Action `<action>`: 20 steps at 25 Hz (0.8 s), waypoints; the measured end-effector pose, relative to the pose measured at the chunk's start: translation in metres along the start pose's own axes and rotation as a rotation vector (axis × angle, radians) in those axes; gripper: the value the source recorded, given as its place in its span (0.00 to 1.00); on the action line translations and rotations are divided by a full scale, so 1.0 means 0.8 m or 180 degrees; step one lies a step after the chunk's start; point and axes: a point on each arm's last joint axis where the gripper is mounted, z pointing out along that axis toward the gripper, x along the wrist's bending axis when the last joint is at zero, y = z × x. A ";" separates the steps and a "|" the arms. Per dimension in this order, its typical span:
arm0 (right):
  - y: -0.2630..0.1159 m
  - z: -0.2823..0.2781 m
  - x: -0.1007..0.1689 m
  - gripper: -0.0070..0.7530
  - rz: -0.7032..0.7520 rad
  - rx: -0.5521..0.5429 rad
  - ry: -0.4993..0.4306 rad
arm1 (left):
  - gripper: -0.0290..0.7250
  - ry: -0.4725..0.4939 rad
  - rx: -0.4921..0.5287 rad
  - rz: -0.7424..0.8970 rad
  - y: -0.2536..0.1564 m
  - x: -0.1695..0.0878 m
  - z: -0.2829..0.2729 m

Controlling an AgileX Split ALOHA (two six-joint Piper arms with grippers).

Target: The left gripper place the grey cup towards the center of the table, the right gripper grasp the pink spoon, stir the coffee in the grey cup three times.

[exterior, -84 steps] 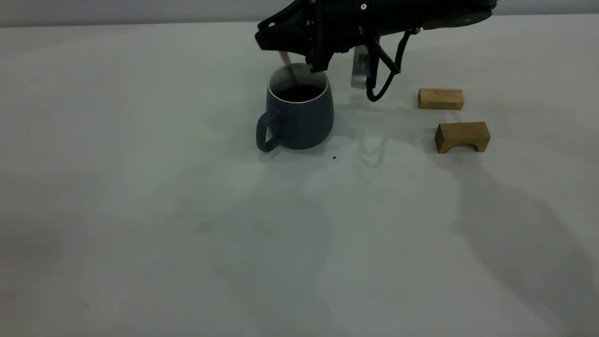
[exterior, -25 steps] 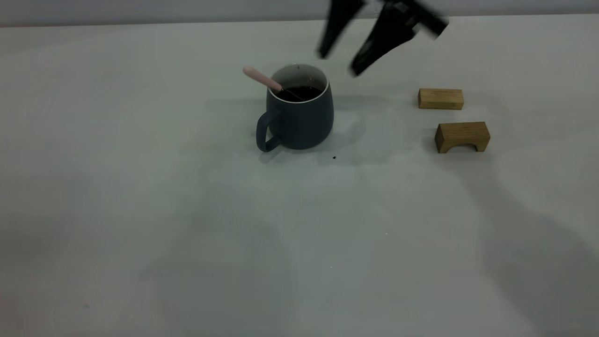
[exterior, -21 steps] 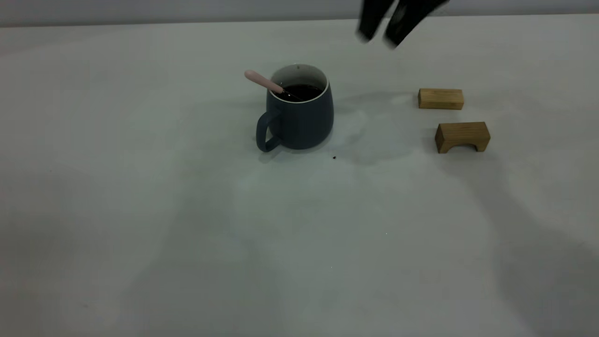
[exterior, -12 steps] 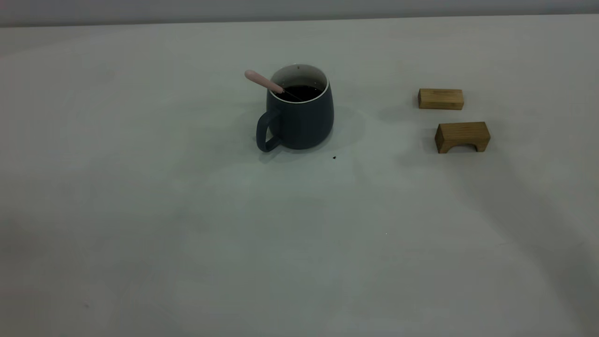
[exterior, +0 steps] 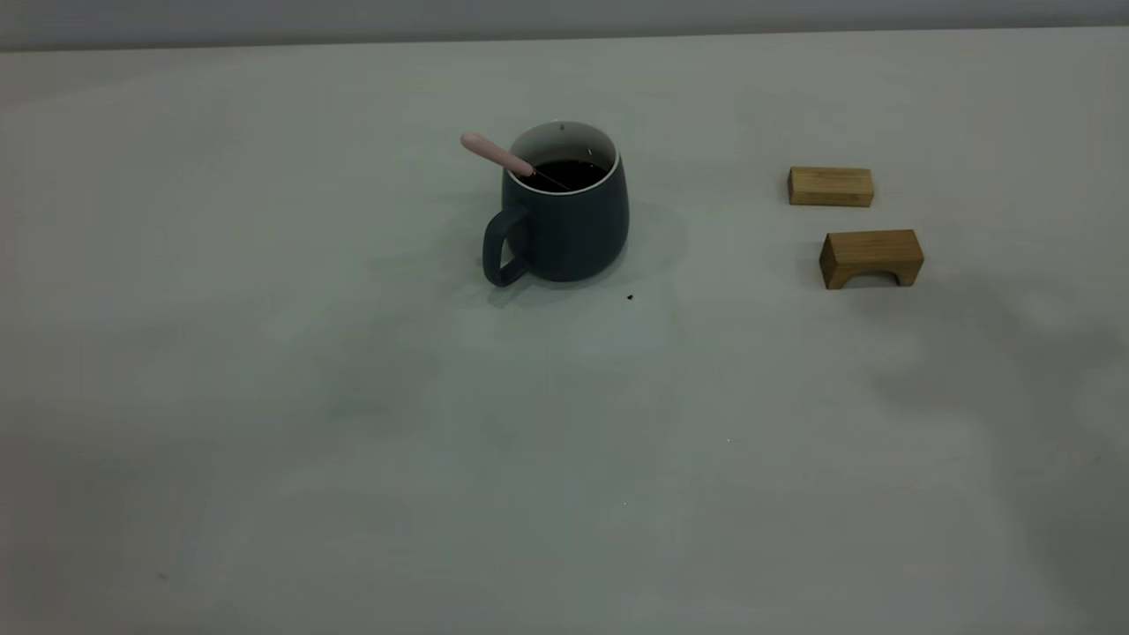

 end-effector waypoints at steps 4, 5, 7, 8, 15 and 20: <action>-0.068 -0.024 0.003 0.29 -0.0009 0.0091 0.0007 | 0.79 0.0000 0.0000 0.0000 0.000 0.000 0.000; -0.087 -0.026 0.005 0.29 -0.0013 0.0130 0.0010 | 0.79 0.0000 0.0000 0.0000 0.000 0.000 0.000; -0.126 -0.045 0.006 0.29 -0.0006 0.0063 0.0005 | 0.79 0.0000 0.0000 0.0000 0.000 0.000 0.000; -0.147 -0.052 0.007 0.29 -0.0003 0.0025 0.0002 | 0.79 0.0000 0.0000 0.0000 0.000 0.000 0.000; -0.282 -0.070 0.016 0.31 0.0335 -0.0269 -0.0102 | 0.79 0.0000 0.0000 0.0000 0.000 0.000 0.000; -0.345 -0.056 0.029 0.31 0.0574 -0.0536 -0.0257 | 0.79 0.0000 0.0000 0.0000 0.000 0.000 0.000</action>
